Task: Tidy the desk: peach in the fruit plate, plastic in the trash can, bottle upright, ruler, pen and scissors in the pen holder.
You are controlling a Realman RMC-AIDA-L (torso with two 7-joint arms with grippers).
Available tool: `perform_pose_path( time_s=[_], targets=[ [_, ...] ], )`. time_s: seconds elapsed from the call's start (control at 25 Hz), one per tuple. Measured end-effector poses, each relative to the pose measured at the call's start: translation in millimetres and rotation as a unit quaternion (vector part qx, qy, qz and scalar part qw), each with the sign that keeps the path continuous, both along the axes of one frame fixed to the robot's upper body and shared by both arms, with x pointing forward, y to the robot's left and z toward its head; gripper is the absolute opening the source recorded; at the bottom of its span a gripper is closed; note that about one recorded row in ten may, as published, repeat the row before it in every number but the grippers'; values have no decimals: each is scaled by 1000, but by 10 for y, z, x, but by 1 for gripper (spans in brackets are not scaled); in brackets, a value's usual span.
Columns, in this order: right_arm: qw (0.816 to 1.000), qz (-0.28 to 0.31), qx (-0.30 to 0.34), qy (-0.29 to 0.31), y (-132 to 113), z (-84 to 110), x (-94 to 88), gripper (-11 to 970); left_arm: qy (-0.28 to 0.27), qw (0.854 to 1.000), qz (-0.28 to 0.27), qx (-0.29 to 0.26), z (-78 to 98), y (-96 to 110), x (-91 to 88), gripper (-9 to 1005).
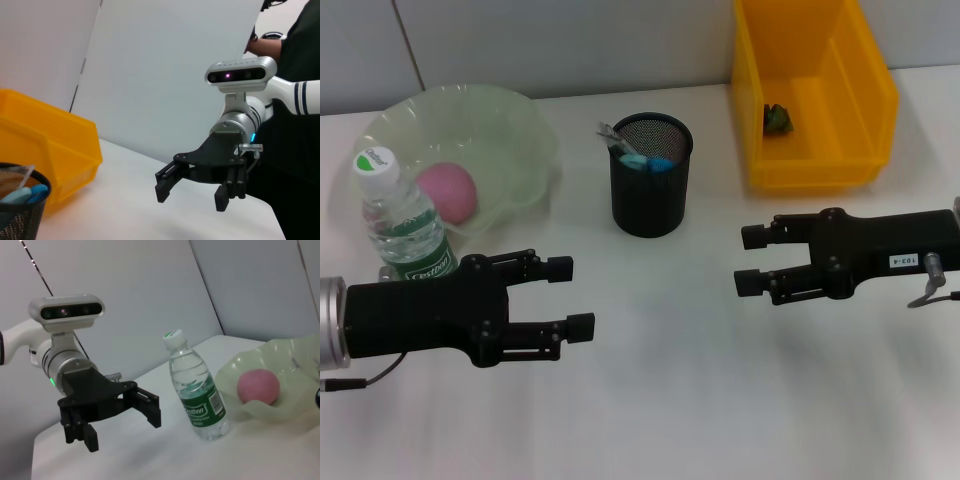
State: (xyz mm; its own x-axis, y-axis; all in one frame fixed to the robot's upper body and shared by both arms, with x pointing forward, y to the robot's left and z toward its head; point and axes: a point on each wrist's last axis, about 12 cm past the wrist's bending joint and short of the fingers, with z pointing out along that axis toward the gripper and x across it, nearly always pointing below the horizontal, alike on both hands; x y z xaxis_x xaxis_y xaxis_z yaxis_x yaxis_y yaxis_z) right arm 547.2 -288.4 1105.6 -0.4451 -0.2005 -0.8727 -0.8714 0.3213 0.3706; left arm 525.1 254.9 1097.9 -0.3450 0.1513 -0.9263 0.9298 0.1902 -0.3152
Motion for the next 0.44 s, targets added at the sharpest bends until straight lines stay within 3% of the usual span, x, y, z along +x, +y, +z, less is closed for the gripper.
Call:
perform_pose_path(
  time_s=[0.44],
  targets=[
    [1000,4,-10,9,-3,-31,-20,823,3,1000,-8,-1,17,37,-29,829]
  ],
)
